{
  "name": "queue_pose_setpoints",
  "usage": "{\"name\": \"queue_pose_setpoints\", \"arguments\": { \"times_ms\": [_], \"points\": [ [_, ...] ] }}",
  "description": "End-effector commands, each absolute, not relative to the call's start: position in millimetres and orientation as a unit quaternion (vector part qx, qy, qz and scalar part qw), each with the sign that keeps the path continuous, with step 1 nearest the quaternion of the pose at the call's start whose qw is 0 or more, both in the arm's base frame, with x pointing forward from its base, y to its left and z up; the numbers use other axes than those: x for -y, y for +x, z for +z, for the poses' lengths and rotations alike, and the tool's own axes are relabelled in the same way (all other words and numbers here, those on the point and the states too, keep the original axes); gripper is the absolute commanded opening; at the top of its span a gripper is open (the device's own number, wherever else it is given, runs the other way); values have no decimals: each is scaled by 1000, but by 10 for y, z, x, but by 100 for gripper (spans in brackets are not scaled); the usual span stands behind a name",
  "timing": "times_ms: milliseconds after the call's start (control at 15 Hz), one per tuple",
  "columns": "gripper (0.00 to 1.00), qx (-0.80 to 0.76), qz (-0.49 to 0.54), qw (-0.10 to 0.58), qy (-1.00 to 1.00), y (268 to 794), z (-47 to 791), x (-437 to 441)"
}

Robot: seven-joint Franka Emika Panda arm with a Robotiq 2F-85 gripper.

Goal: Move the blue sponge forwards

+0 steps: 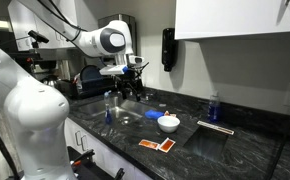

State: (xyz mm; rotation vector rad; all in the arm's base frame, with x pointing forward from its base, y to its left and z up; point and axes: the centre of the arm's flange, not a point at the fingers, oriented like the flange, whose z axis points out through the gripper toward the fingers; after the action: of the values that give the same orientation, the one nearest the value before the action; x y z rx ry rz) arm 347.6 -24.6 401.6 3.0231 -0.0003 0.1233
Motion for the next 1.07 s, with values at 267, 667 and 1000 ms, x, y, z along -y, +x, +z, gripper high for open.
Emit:
{"name": "queue_pose_setpoints", "arguments": {
  "times_ms": [267,667,1000],
  "points": [
    [100,-118,25,43,992,4375,3640,404],
    [100,-110,33,31,993,4769,3371,243],
    [100,-99,41,19,994,5008,3157,37]
  ]
}}
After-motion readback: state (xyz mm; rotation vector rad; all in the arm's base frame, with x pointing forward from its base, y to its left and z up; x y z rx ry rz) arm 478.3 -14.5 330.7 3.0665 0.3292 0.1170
